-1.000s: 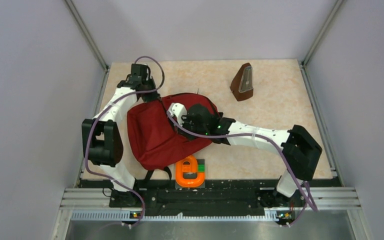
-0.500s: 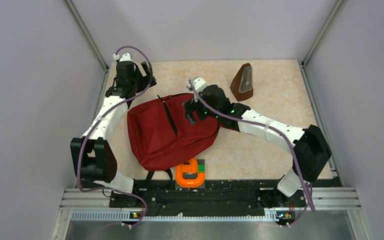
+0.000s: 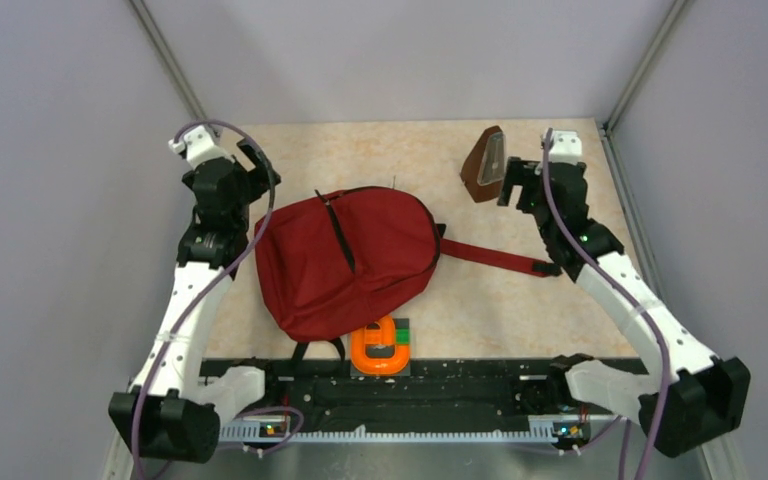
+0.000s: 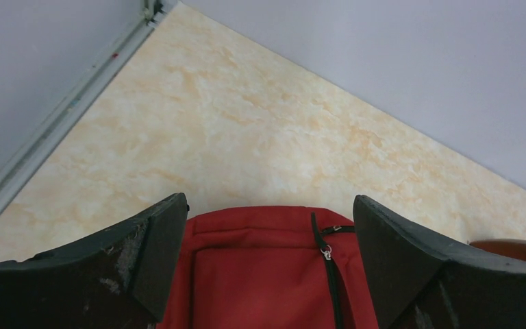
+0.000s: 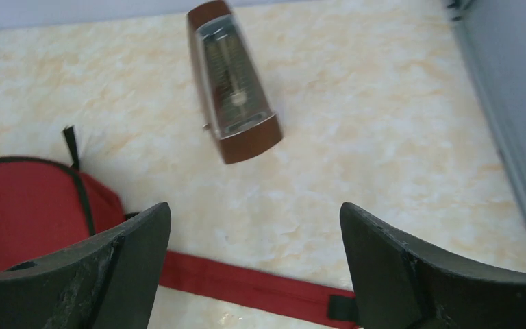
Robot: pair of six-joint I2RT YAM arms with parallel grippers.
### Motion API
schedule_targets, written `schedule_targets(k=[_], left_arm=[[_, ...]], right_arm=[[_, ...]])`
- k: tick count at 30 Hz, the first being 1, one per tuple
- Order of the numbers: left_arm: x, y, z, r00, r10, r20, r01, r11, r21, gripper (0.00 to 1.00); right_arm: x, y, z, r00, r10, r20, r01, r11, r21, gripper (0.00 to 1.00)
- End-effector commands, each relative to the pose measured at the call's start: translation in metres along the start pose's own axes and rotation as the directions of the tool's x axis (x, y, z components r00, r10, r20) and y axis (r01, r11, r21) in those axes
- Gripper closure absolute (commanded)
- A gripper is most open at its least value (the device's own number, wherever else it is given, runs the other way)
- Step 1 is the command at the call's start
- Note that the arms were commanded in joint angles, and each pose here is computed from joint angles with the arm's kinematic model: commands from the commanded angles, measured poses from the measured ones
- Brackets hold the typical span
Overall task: Pack the student bag
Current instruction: Reset both arms
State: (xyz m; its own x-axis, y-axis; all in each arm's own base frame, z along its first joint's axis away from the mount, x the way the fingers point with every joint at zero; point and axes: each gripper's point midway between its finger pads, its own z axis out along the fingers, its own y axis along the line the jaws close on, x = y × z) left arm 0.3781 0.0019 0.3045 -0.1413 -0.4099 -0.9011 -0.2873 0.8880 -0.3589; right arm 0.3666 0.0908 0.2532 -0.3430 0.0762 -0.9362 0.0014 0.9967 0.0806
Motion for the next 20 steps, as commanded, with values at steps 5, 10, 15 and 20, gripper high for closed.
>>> schedule_targets(k=[5,10,15,20], left_arm=[[-0.019,0.033,-0.04,0.994,0.019,0.105,-0.008,0.994,-0.105,0.05],[-0.013,0.036,-0.045,0.996,-0.006,0.094,0.015,0.995,-0.102,0.05],[-0.013,0.032,-0.044,0.996,-0.031,0.088,0.039,0.995,-0.088,0.04],[-0.012,0.032,-0.043,0.996,-0.031,0.086,0.039,0.995,-0.089,0.04]], right_arm=[[-0.036,-0.079,-0.055,0.977,-0.011,0.214,-0.067,0.933,0.352,0.04],[-0.039,-0.091,-0.059,0.977,-0.022,0.213,-0.072,0.903,0.424,0.01],[-0.04,-0.089,-0.061,0.973,-0.013,0.229,-0.084,0.909,0.408,0.01],[-0.038,-0.09,-0.064,0.97,0.0,0.245,-0.1,0.913,0.395,0.01]])
